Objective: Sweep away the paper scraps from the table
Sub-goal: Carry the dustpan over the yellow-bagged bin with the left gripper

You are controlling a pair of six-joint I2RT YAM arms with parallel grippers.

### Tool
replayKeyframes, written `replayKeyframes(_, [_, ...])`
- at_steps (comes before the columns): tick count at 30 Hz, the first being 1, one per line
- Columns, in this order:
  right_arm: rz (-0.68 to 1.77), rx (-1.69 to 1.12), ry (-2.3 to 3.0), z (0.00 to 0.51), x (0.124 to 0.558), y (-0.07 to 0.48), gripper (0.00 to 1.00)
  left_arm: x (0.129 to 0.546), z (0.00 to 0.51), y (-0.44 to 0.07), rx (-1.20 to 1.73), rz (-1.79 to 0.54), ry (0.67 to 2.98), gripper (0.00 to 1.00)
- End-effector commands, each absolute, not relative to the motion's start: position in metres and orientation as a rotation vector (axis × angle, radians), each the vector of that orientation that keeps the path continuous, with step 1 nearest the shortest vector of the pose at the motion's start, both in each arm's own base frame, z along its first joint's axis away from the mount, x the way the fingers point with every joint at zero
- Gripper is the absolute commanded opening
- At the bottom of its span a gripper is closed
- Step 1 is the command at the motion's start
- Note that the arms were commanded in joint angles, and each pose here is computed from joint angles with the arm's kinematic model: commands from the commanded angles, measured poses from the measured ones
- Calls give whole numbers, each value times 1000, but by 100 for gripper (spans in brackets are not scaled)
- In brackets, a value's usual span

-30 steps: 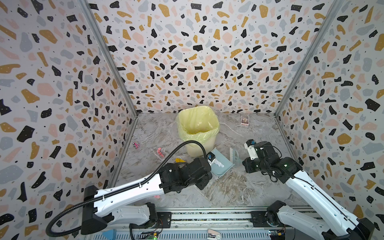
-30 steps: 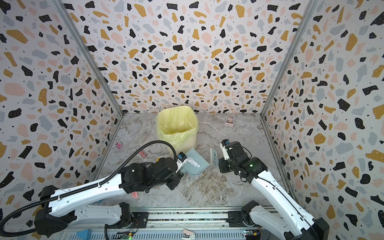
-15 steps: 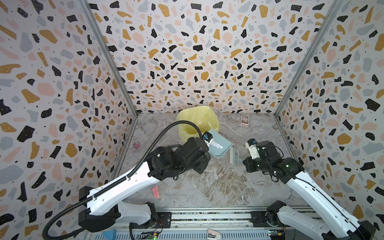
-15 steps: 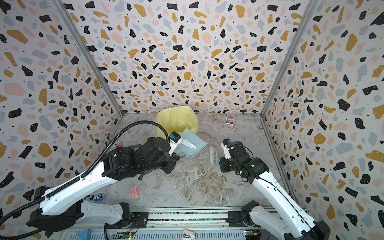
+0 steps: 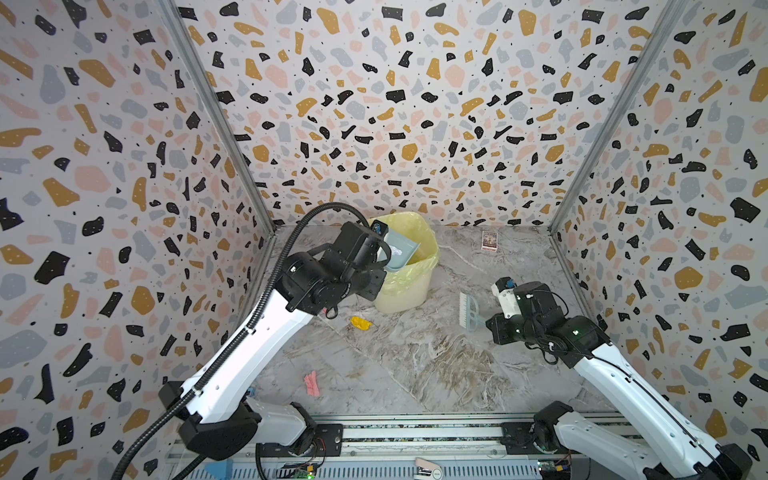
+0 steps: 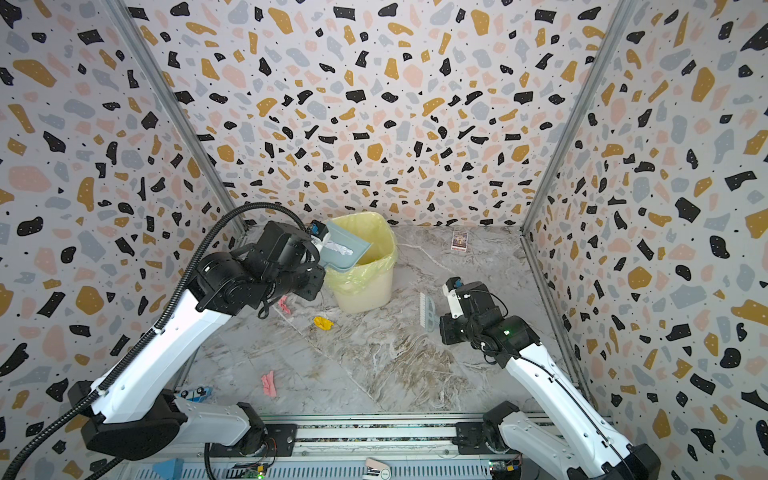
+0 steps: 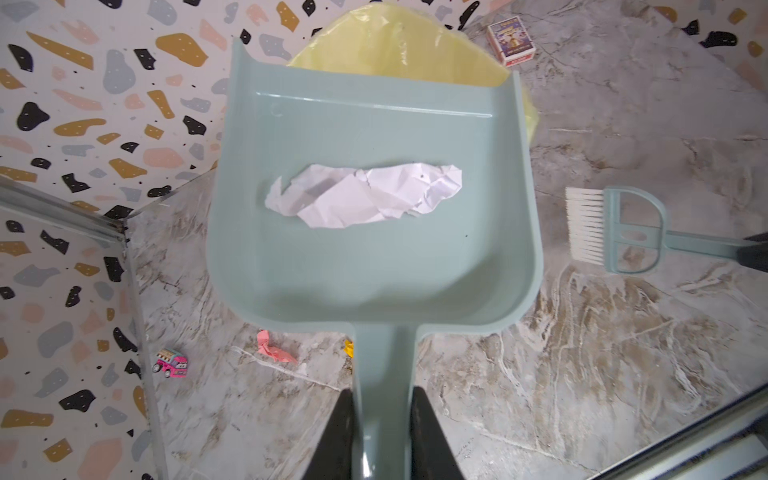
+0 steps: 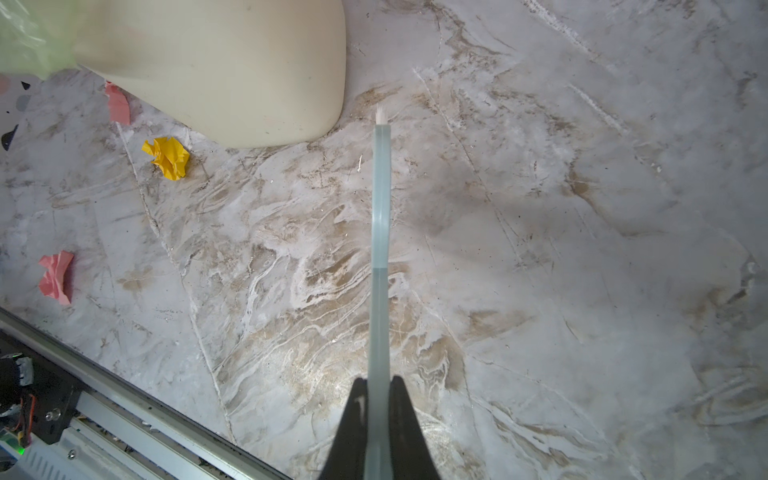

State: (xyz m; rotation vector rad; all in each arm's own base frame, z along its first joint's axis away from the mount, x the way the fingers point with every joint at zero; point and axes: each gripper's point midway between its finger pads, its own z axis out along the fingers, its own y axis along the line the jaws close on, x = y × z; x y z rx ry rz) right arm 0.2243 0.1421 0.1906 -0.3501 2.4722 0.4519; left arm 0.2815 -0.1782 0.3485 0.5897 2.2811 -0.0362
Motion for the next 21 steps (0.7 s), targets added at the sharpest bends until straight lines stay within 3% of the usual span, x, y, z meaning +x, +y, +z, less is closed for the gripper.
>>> replayKeyframes(1, [464, -364, 2448, 195, 226, 143, 0, 297, 355, -166, 607, 34, 2260, 0])
replayKeyframes(21, [509, -397, 2462, 195, 239, 145, 0, 352, 334, -145, 708, 525, 2273, 0])
